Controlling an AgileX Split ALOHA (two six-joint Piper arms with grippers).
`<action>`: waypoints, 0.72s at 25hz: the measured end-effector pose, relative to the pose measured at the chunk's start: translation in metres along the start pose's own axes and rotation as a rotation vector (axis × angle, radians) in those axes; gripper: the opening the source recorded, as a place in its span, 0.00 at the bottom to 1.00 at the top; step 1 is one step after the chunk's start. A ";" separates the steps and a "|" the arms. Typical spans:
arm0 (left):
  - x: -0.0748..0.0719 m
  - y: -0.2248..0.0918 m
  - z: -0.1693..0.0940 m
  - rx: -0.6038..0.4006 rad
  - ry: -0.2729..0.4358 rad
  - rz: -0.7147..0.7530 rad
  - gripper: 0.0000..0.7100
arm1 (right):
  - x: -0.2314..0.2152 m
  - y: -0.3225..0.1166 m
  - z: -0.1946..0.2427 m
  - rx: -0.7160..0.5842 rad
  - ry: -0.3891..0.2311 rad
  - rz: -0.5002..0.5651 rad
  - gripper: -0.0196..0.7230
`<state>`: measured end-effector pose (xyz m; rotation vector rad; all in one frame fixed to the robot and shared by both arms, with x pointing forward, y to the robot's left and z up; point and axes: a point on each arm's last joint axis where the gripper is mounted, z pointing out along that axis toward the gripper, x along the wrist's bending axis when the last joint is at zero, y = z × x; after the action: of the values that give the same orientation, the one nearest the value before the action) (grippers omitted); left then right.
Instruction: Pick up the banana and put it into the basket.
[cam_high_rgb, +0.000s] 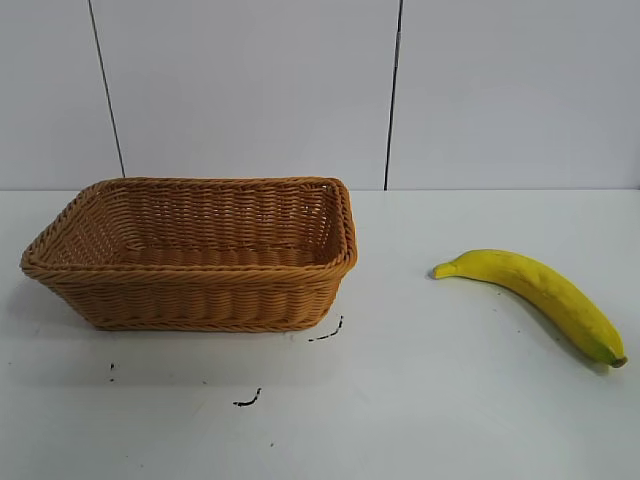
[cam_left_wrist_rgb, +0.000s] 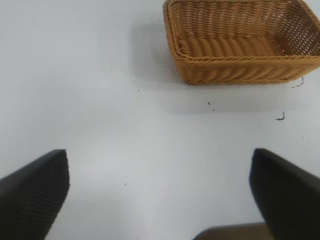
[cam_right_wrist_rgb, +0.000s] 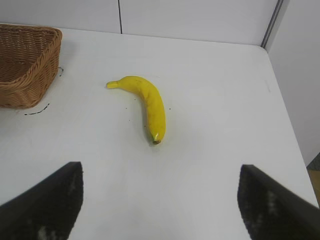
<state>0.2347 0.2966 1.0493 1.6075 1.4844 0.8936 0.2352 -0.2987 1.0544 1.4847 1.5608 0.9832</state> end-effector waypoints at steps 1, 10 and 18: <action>0.000 0.000 0.000 0.000 0.000 0.000 0.98 | 0.000 0.000 0.000 0.000 0.000 0.000 0.84; 0.000 0.000 0.000 0.000 0.000 0.000 0.98 | 0.000 0.000 0.000 0.000 0.000 0.000 0.84; 0.000 0.000 0.000 0.000 0.000 0.000 0.98 | 0.000 0.043 0.009 0.095 0.006 0.005 0.90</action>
<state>0.2347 0.2966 1.0493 1.6075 1.4844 0.8936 0.2616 -0.2973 1.0897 1.5529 1.6290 0.9286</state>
